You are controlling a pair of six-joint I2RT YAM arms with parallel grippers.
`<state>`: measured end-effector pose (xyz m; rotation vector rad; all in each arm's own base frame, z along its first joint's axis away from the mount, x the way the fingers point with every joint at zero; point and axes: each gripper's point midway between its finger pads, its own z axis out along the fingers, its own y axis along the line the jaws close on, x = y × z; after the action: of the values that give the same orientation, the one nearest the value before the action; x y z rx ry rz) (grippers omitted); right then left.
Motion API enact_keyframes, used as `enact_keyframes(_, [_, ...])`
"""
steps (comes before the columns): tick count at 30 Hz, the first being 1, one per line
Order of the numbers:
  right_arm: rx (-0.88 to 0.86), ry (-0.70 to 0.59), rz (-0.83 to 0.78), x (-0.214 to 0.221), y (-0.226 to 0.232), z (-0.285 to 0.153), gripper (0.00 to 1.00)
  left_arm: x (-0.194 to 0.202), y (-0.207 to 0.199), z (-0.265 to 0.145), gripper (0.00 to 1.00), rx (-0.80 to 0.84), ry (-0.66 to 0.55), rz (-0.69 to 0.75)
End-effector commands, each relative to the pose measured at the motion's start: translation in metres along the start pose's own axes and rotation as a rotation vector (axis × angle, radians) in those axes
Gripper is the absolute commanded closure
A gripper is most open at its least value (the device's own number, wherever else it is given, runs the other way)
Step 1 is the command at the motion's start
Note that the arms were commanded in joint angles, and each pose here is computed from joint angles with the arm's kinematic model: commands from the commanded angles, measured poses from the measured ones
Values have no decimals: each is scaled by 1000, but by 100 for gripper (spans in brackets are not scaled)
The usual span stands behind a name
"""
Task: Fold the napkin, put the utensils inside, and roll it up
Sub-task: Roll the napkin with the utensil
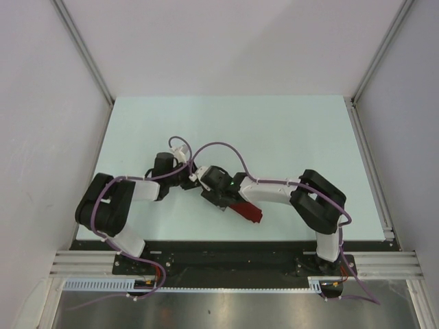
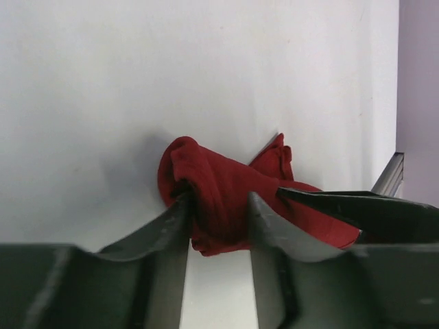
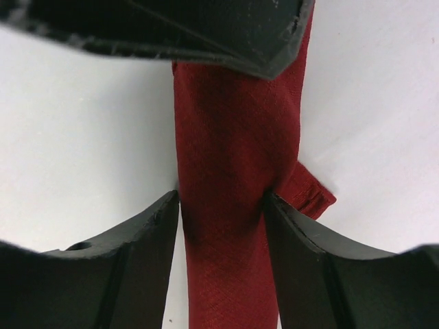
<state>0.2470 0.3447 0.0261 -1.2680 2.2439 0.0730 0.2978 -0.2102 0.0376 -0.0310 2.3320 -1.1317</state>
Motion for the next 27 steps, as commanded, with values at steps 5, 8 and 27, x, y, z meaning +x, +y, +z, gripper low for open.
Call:
enact_keyframes(5, [-180,112,76,40,8,22,68,-40,-24,-10,30,12,-114,67])
enact_keyframes(8, [-321,96,148,35,16,17,78,-44,-20,-15,27,-14,-143,67])
enact_keyframes(27, [-775,73,398,28,24,15,84,-9,-32,0,34,138,-64,32])
